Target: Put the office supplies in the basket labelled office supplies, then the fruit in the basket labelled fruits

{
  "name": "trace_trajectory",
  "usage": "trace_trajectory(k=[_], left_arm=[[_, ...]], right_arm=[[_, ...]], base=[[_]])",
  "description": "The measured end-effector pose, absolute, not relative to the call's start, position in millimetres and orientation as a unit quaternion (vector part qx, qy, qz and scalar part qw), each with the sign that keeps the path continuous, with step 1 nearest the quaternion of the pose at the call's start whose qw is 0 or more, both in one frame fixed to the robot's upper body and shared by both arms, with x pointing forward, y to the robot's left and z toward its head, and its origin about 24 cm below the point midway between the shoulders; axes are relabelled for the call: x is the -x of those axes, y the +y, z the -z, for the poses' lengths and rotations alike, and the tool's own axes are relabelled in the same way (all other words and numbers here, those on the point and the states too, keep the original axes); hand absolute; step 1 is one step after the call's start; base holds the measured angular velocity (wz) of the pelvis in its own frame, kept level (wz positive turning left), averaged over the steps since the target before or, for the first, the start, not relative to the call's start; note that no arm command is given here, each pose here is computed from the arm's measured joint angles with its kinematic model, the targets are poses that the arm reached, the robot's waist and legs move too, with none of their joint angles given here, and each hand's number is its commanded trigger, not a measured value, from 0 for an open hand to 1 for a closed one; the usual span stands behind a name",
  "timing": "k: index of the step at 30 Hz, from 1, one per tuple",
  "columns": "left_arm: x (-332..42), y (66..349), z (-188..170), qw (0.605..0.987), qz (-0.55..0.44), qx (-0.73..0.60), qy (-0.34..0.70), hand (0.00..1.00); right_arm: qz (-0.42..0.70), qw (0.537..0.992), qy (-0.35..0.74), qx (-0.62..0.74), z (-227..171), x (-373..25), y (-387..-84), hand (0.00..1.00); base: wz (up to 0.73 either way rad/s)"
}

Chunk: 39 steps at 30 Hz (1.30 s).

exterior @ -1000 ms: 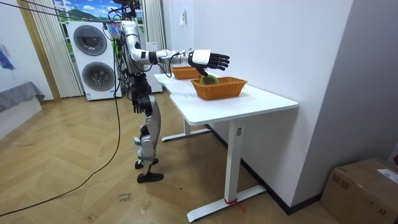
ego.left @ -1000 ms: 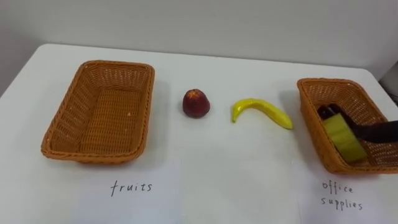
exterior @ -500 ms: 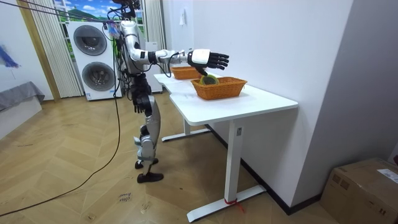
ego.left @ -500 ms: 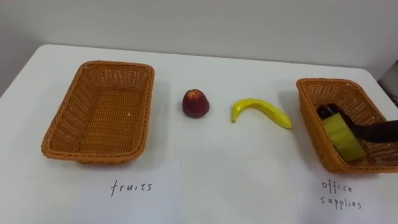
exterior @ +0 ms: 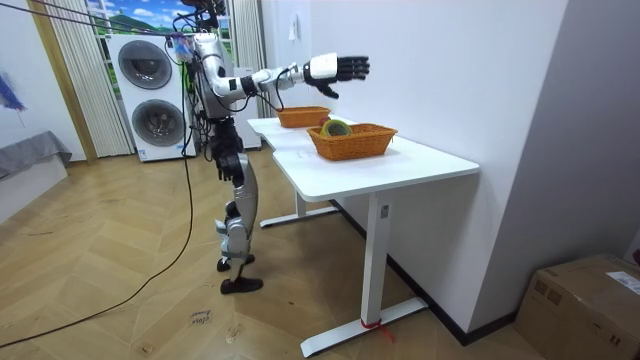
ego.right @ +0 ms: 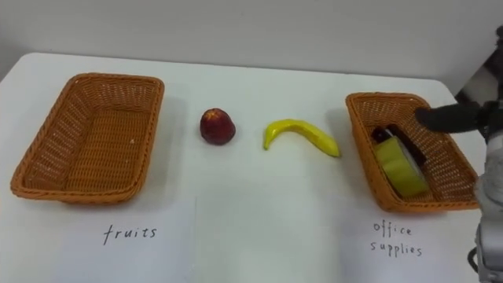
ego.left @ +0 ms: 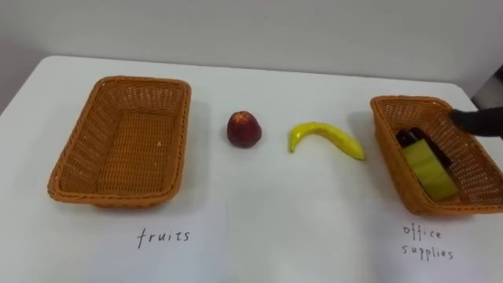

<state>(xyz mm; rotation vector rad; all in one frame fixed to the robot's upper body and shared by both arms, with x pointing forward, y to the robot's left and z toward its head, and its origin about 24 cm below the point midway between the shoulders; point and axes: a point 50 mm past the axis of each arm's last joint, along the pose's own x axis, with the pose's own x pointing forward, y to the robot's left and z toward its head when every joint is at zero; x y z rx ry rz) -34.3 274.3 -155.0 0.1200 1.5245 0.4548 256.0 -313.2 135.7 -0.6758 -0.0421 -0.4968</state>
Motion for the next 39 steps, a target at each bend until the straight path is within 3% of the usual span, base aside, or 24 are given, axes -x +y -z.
trace_trajectory(k=[11,17,25,31,39], left_arm=[[39,272,156,0.695,-0.191,-0.052,0.691,0.0],[36,280,153,0.695,-0.187,-0.07,0.69,0.0],[5,285,153,0.72,-0.177,-0.079,0.666,0.0],[-11,287,152,0.741,-0.184,-0.066,0.642,0.0],[-9,285,153,0.74,-0.18,-0.062,0.645,0.0]], right_arm=[[0.214,0.924,-0.06,0.312,-152,-260,-300,0.0],[0.166,0.932,-0.005,0.324,-126,-269,-292,0.0],[0.067,0.939,0.073,0.331,-88,-291,-269,0.0],[0.071,0.938,0.092,0.326,-84,-307,-272,0.0],[0.052,0.937,0.092,0.334,-81,-313,-265,0.0]], base=[[0.0],[0.01],[0.1],[0.0],[0.02]])
